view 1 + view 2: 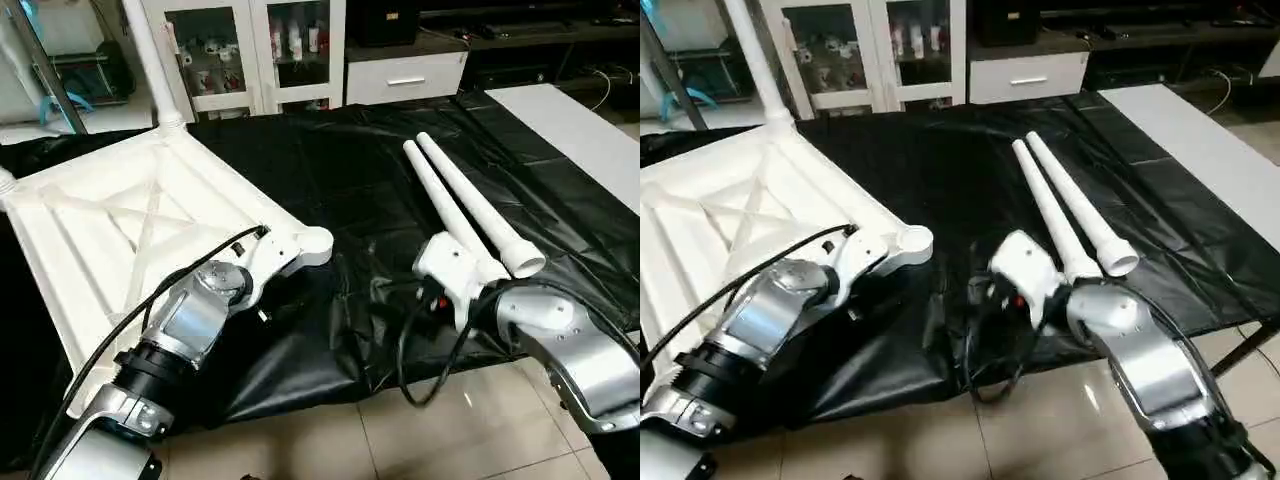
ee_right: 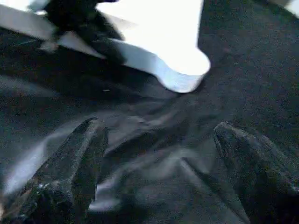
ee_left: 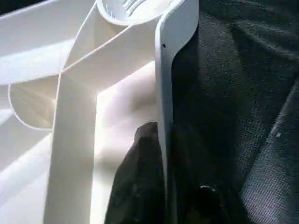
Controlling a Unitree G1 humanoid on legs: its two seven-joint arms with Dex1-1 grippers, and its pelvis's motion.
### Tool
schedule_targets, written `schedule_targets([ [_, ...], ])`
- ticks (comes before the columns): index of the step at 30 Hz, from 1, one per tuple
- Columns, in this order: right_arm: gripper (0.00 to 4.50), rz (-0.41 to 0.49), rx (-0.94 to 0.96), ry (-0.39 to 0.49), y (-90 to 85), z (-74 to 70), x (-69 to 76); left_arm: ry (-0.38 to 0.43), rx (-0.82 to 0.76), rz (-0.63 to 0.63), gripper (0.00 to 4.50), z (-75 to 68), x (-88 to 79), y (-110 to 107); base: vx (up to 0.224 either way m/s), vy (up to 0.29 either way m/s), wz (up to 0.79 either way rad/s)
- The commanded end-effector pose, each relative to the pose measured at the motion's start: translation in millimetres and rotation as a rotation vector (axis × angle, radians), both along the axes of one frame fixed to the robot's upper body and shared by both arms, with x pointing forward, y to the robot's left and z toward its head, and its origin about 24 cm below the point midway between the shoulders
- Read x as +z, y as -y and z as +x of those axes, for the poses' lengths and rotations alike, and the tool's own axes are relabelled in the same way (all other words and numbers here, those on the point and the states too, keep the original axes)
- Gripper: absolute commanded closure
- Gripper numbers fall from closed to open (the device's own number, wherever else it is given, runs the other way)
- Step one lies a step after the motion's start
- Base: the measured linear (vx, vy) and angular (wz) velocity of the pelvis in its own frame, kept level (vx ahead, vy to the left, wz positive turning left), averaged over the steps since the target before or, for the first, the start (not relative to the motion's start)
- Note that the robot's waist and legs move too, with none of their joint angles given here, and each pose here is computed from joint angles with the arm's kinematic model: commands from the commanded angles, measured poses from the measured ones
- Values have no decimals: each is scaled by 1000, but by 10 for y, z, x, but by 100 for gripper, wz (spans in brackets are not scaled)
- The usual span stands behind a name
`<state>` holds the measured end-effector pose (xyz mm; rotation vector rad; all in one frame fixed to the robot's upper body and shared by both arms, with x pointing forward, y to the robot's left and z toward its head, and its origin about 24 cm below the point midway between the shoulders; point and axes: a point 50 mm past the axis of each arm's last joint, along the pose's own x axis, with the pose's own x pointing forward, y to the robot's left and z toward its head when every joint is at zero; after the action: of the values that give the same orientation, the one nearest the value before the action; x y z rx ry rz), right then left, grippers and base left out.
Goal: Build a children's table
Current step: Rotate table base
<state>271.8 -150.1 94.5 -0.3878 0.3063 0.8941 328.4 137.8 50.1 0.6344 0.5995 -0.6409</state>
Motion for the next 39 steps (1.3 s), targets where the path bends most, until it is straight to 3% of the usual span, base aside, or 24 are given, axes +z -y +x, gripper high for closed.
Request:
schedule_targets([
  [1,54,3,-20,27,16,23,31,-9,66,133,359,-41,-168,-263,0,0,0],
  [4,54,6,-23,29,12,21,25,-10,75,146,351,-53,-187,-398,0,0,0],
  [5,54,6,-23,29,12,21,25,-11,77,148,379,-54,-189,-413,0,0,0],
  [10,54,8,-33,35,15,36,27,4,91,156,405,-45,-173,-584,0,0,0],
  [17,54,7,-29,42,9,40,38,5,78,150,418,-58,-125,-719,0,0,0],
  [23,54,-1,-34,49,35,42,40,6,10,164,425,-199,-21,-966,0,0,0],
  [28,54,1,-37,49,33,44,37,-17,12,132,427,-288,17,-992,0,0,0],
  [29,54,3,-38,49,32,46,35,-38,21,107,375,-319,26,-993,0,0,0],
  [31,54,7,-39,48,26,50,31,-65,39,73,363,-344,57,-994,0,0,0],
  [39,54,26,-40,41,10,84,51,2,23,-77,300,-358,332,-905,0,0,0],
])
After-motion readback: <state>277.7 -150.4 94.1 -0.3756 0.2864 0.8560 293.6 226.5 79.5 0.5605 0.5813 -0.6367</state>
